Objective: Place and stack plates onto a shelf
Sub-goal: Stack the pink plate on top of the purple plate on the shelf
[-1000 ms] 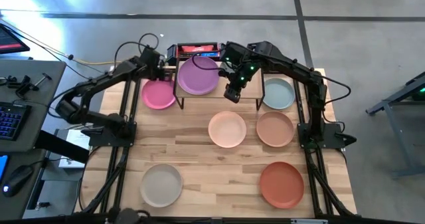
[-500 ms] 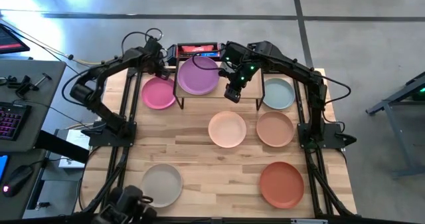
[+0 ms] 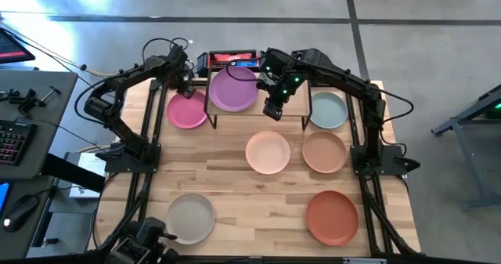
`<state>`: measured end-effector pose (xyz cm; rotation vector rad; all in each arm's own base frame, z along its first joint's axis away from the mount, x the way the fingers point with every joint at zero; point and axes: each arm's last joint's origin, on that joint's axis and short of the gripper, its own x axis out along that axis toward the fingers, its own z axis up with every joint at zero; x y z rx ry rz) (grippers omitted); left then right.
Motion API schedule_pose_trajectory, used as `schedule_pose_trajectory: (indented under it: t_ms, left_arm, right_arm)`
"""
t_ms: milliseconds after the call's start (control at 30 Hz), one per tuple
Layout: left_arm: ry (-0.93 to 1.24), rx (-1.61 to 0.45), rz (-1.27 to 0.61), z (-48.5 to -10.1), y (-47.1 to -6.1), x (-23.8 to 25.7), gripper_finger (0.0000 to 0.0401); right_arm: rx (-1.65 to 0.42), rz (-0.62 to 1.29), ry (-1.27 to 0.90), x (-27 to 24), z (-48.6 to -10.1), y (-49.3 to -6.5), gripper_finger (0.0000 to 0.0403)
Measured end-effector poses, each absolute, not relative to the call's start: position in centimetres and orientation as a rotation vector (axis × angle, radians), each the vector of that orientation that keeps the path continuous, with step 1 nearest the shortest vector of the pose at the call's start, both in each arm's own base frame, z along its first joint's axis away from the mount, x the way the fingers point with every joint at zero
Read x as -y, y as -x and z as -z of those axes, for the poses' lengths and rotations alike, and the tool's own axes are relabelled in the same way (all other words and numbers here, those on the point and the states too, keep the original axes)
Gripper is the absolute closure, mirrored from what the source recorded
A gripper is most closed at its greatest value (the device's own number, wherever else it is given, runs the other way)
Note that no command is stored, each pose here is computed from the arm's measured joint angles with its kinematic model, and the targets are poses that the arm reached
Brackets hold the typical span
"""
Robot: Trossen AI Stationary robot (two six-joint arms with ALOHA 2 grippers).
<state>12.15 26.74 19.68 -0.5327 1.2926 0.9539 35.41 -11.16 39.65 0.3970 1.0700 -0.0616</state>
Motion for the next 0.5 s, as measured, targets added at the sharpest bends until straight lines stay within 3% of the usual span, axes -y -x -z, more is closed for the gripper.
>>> schedule_pose_trajectory:
  t_ms: [500]
  left_arm:
    - [0.584, -1.411, -0.931, -17.0, -12.3, -27.3, 0.0279]
  right_arm:
    - [-1.071, 0.063, -0.396, 11.2, -39.6, -35.4, 0.0318]
